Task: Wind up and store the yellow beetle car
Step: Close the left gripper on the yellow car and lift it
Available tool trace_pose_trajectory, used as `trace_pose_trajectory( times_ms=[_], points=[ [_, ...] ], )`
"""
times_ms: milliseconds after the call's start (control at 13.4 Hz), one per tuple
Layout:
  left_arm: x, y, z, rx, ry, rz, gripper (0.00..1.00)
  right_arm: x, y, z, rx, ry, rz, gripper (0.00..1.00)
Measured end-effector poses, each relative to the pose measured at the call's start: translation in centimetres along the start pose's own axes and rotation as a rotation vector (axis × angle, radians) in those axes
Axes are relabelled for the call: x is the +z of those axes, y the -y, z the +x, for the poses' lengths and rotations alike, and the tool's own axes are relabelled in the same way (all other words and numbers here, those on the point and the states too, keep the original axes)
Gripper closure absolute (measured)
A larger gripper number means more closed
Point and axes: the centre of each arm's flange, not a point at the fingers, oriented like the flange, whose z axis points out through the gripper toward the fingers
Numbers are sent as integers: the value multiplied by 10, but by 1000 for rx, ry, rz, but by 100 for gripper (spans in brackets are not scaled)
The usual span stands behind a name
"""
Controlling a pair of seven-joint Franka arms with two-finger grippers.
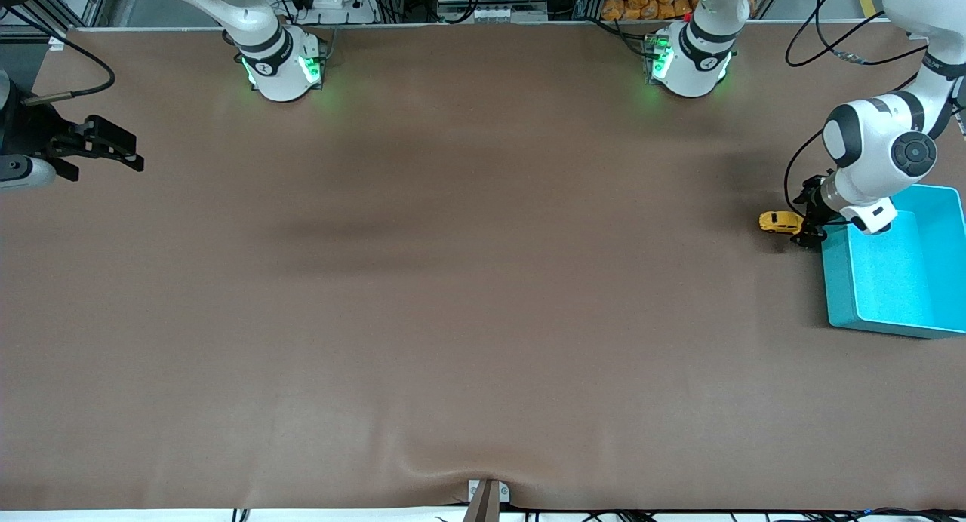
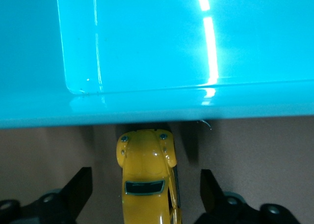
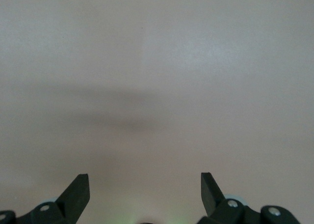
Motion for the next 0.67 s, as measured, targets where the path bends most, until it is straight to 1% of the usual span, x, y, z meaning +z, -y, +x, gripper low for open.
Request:
trace_pose_trajectory(
  times_ms=[74, 223, 298, 447, 670],
  points=[
    [0, 0, -1, 1, 0, 0, 6, 1, 0, 0, 0, -1, -1, 0],
    [0, -1, -2, 6, 0, -1, 26, 2, 0, 1, 0, -1, -1, 0],
    [0, -2, -4, 8, 1, -1, 38, 2, 0, 1, 0, -2, -2, 0],
    [-2, -3, -5, 11, 0, -4, 55, 2, 0, 1, 0, -3, -2, 0],
    [-2, -5, -8, 18, 0, -5, 55, 2, 0, 1, 0, -6, -3, 0]
  ],
)
